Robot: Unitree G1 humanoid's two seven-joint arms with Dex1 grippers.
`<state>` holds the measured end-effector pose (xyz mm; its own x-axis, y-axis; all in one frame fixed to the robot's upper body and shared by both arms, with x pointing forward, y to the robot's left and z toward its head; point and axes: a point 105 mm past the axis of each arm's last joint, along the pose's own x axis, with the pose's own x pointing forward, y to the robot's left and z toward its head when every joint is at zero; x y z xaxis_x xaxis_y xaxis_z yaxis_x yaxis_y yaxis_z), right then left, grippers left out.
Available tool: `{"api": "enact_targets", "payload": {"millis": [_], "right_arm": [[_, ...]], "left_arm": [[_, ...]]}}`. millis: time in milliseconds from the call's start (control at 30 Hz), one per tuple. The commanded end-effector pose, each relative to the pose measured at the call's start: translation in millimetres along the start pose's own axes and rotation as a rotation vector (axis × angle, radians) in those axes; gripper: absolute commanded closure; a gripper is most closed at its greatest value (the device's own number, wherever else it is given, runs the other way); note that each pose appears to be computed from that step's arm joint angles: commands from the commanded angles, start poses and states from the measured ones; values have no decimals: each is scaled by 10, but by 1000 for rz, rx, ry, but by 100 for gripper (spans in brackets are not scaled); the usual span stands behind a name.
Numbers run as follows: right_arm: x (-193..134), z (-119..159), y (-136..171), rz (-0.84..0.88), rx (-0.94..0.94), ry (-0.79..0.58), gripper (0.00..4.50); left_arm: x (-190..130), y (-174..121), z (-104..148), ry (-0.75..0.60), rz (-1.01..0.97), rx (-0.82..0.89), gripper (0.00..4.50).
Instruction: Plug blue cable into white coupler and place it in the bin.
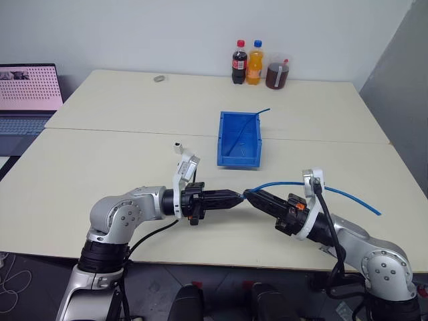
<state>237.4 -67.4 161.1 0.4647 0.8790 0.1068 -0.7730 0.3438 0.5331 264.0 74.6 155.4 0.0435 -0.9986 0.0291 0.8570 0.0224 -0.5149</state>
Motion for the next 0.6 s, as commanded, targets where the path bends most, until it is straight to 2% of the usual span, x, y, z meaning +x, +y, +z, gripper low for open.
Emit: {"api": "enact_targets", "payload": {"millis": [33,267,300,333,500,600], "right_arm": [[29,-15,157,88,-8,16,440],[47,-11,157,93,-17,20,440],[50,-2,153,91,-20,17,440],[49,7,150,91,-22,14,440],[58,40,125,82,-33,3,441],[62,57,103,74,-39,-3,441]], "left_arm": [[-32,6,77,-25,15,38,427],[-68,56,111,-59,39,39,427],[-82,58,119,-69,39,33,357],[-91,52,116,-71,36,29,346],[-119,73,53,-41,64,59,229],[-154,107,9,-10,108,114,175]]}}
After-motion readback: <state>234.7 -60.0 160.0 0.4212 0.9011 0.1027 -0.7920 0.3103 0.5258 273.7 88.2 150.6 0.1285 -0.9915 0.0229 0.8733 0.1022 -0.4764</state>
